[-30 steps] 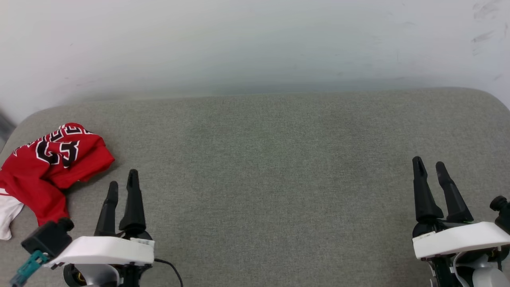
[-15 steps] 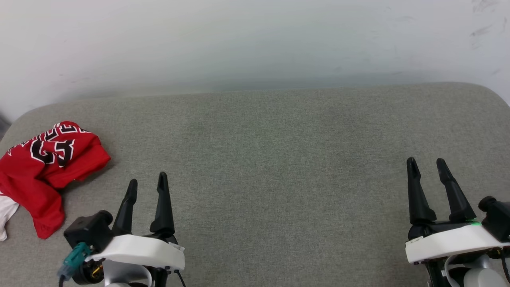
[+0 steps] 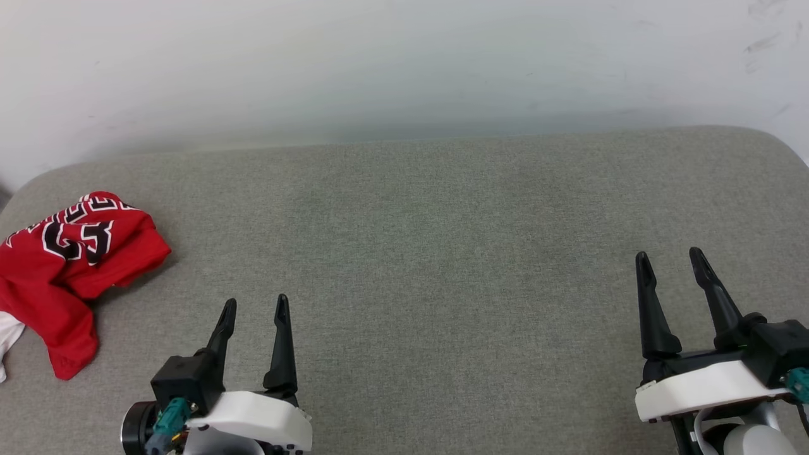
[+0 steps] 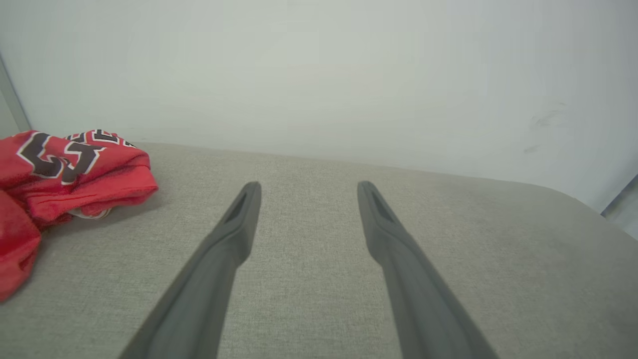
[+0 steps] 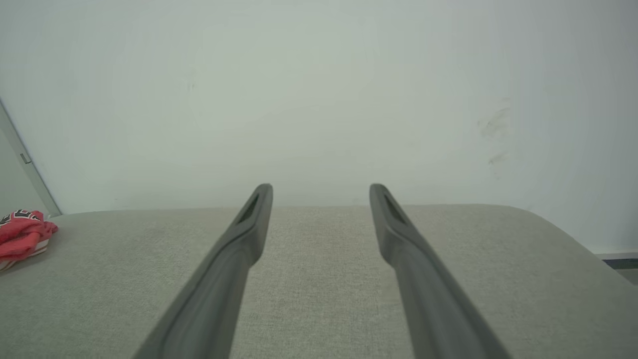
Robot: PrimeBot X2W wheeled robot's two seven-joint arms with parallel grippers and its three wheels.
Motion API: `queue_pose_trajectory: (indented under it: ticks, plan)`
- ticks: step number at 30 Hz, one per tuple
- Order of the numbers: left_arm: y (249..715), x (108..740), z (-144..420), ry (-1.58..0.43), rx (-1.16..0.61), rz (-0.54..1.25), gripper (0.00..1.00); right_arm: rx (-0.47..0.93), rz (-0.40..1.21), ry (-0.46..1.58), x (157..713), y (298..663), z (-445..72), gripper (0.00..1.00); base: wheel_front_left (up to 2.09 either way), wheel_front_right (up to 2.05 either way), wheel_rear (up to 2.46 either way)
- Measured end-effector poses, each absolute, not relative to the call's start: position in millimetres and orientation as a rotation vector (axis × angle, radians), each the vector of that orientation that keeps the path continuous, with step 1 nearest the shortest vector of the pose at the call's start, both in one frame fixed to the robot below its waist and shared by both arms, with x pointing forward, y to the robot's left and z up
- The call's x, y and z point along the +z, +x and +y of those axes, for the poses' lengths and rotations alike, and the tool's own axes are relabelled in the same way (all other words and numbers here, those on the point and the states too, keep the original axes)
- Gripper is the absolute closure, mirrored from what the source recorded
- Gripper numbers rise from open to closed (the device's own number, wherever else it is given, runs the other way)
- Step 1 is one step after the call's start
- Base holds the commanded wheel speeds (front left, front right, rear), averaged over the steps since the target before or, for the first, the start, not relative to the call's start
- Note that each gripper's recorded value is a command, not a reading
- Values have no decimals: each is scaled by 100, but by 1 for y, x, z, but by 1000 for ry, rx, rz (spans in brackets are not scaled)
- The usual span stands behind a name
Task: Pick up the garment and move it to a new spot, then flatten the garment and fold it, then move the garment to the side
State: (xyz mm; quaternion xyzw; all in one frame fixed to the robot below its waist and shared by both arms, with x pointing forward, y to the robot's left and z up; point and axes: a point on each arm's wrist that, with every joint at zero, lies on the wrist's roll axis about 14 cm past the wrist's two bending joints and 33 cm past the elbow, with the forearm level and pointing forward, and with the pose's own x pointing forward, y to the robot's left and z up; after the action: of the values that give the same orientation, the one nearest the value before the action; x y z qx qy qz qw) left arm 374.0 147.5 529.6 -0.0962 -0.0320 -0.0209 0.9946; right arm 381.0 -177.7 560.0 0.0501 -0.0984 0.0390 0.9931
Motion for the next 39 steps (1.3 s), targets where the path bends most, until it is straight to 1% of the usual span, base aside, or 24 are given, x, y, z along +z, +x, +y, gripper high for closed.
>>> queue_pose_trajectory:
  ticks: [5, 8, 14, 18, 27, 39]
  plan:
    - [373, 533, 141, -139, -58, -87, 0, 89, -211, 54, 563, 381, -174, 0, 0, 0, 0]
    - [373, 536, 140, -142, -61, -100, 0, 87, -215, 48, 563, 381, -175, 0, 0, 0, 0]
    - [373, 545, 148, -267, -33, -135, 0, 54, -222, 114, 561, 380, -186, 0, 0, 0, 0]
    - [372, 547, 157, -285, -43, -162, 0, 42, -207, 165, 554, 379, -189, 0, 0, 0, 0]
    - [362, 515, 162, -224, -67, -89, 0, 49, -148, 162, 532, 374, -184, 0, 0, 0, 0]
    - [360, 516, 159, -143, -91, -107, 0, 89, -140, 81, 526, 373, -172, 0, 0, 0, 0]
